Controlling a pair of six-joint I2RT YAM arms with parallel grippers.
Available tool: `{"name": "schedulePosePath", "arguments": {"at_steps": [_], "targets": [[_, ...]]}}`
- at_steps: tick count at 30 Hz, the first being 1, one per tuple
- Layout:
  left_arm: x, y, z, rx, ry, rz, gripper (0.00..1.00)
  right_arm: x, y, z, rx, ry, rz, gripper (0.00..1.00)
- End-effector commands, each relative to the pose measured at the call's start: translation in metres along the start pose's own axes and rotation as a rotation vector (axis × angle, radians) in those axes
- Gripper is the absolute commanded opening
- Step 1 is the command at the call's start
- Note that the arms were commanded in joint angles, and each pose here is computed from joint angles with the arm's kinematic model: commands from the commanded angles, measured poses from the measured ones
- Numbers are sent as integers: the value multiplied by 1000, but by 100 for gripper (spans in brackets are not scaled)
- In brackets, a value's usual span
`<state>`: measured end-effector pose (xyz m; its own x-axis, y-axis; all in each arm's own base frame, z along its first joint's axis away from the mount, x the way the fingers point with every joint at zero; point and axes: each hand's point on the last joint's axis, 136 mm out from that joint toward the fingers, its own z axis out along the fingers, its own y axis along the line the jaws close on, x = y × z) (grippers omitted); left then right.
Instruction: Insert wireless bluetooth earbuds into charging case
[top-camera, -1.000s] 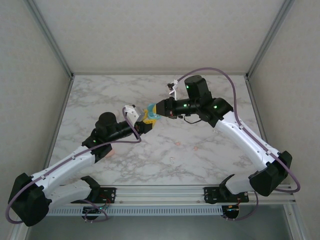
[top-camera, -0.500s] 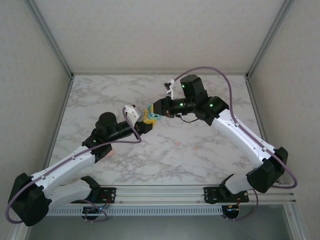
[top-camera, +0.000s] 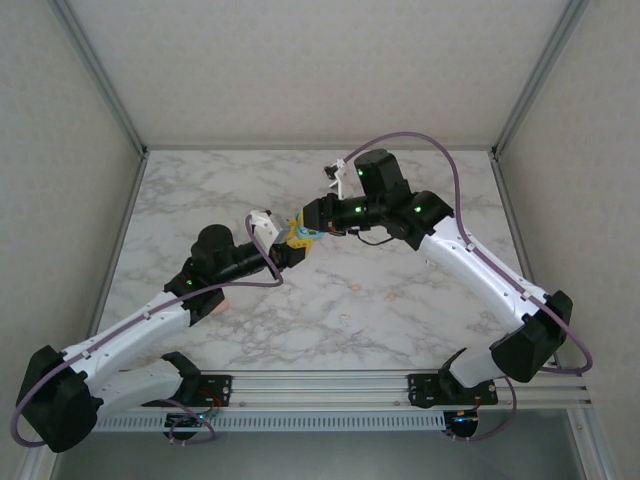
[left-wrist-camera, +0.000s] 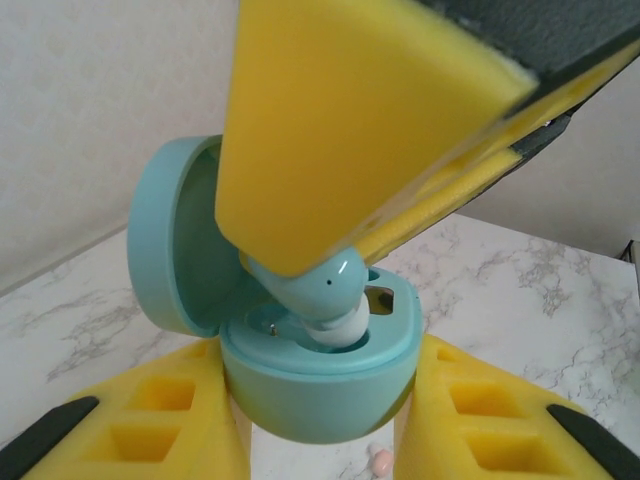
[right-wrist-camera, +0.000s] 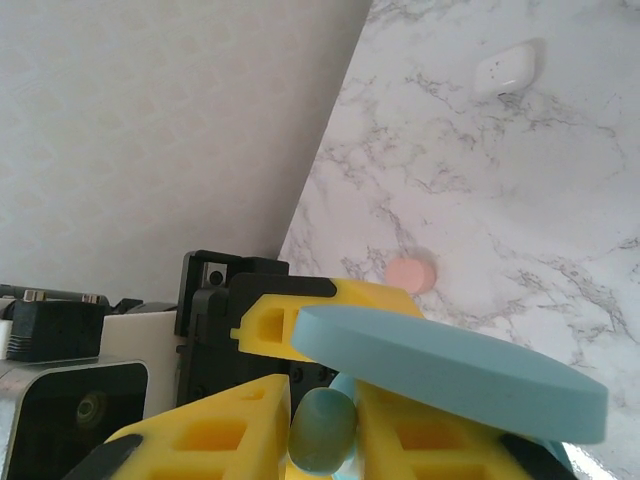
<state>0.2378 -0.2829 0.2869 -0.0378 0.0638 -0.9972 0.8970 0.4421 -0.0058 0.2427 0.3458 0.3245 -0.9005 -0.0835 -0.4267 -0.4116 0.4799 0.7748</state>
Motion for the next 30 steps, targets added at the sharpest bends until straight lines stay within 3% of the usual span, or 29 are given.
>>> {"name": "schedulePosePath", "arguments": {"at_steps": [1,30], "targets": [[-30,-6,-2,17,-81,35,29,0,-2,1,47,7,-27,26],[-28,-5,-3,12,-79,36,29,-9,4,-12,85,-26,-41,30]]}}
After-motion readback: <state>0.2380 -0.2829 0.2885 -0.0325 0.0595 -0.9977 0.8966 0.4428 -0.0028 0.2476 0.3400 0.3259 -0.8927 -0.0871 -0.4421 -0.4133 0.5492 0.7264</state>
